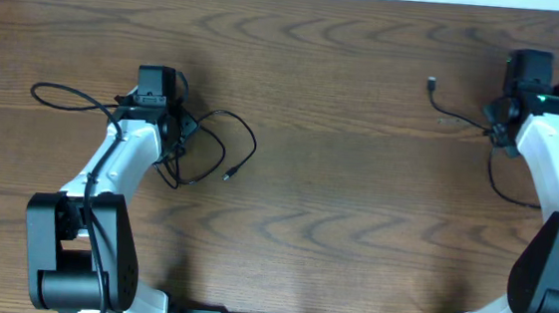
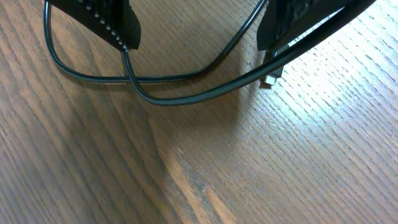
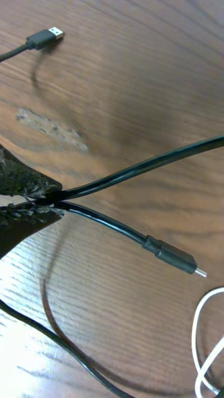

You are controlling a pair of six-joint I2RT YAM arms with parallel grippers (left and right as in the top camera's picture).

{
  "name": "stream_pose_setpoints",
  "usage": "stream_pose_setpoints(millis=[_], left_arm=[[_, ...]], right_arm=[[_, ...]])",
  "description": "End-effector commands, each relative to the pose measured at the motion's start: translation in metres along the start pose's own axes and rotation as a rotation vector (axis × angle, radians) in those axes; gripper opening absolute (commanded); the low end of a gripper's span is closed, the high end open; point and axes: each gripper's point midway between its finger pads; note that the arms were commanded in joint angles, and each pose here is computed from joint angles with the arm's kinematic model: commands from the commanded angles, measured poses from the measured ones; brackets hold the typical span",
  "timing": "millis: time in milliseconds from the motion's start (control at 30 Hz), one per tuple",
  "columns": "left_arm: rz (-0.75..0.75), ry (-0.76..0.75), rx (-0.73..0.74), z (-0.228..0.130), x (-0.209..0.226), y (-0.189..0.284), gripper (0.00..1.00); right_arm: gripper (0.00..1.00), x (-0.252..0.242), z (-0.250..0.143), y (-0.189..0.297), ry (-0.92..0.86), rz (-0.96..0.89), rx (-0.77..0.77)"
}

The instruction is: Untangle cables

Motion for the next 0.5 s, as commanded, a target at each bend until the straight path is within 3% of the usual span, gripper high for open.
stream_pose_setpoints(millis=[0, 167, 267, 467], left_arm=[[-0.002, 0.006, -0.010, 0.0037, -0.0012, 0.0026, 0.65], [-0.002, 0.006, -0.010, 0.0037, -0.0012, 0.0026, 0.65], [-0.002, 0.006, -0.010, 0.0037, -0.0012, 0.0026, 0.65], [-0.002, 0.006, -0.010, 0.0036, -0.0012, 0.0026, 0.65]], right_arm=[[0.01, 0.0012, 0.0074, 0.0015, -0.007, 0.006, -0.005], [0.05, -0.0004, 0.0094, 0.0008, -0.009, 0.002, -0.007], [0.22, -0.0004, 0.0094, 0.0008, -0.009, 0.002, -0.007], [0.46, -0.0016, 0.0084, 0.0008, -0.006, -0.002, -0.003]])
Point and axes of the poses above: each gripper's point midway between its finger pads, its own y axis back along the fingers, its own x axis along the line the jaws close on, z = x × y, and after that the axes turned 8 degrees about -y, right-handed
